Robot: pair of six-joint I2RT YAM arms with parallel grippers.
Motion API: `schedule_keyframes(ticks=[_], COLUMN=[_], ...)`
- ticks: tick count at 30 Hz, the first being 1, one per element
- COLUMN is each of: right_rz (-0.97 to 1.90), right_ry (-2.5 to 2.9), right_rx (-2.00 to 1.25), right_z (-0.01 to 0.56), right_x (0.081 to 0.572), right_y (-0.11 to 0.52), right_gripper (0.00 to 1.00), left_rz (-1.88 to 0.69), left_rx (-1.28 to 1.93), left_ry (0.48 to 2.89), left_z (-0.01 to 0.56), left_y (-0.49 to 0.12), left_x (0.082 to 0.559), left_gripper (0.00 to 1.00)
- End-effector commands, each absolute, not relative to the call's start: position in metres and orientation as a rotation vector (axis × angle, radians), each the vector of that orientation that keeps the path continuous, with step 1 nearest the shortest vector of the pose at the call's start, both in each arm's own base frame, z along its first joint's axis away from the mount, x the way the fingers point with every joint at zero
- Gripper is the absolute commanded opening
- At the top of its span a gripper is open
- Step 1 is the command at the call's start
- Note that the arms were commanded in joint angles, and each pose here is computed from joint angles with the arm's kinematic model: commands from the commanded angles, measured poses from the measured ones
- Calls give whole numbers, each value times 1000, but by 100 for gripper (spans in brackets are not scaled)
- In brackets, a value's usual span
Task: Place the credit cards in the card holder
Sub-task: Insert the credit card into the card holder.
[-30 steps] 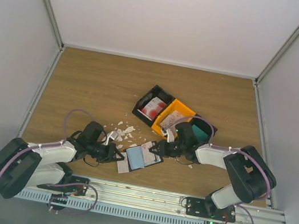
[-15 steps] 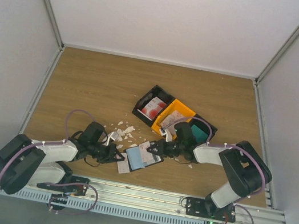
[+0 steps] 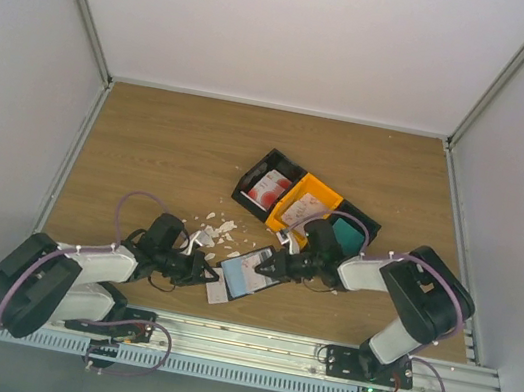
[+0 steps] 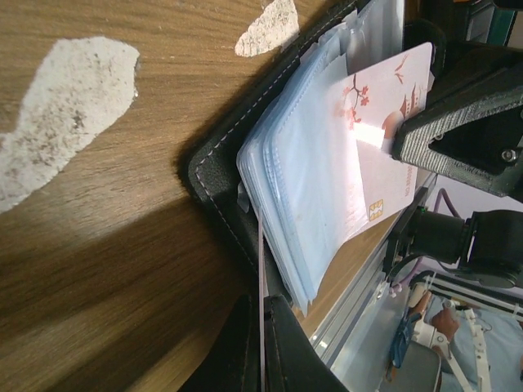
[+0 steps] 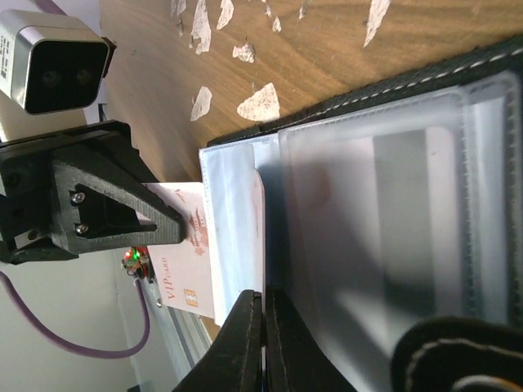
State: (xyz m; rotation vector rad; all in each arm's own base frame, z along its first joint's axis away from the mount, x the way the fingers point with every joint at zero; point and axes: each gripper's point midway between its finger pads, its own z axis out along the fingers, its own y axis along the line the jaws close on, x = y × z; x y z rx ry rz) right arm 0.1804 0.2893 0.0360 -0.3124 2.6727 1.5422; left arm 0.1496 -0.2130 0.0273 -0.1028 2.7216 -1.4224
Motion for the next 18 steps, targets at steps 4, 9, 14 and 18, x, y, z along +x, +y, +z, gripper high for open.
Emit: schedule_keyframes(ticks=[4,9,14,18], right_rz=[1559,1534,1472,1410], right_ry=[2692,2685,2669,2676], right_rx=[-354,-380,-385,-371], right_z=[26,27,34,32], right_x=[169,168,171,174], right_y=[297,301,302,300], right_gripper=[7,14,26,27], left_rz=[-1399,-1400,-1400,-1402], left_rx=[-85,-81,-79,-72], left_ry=[2699,2701,2694,2692], left_z=[24,23,24,24], left_y=[-214,-213,-213,-214], left_x=[154,153,153,154], left_gripper=[0,0,0,0])
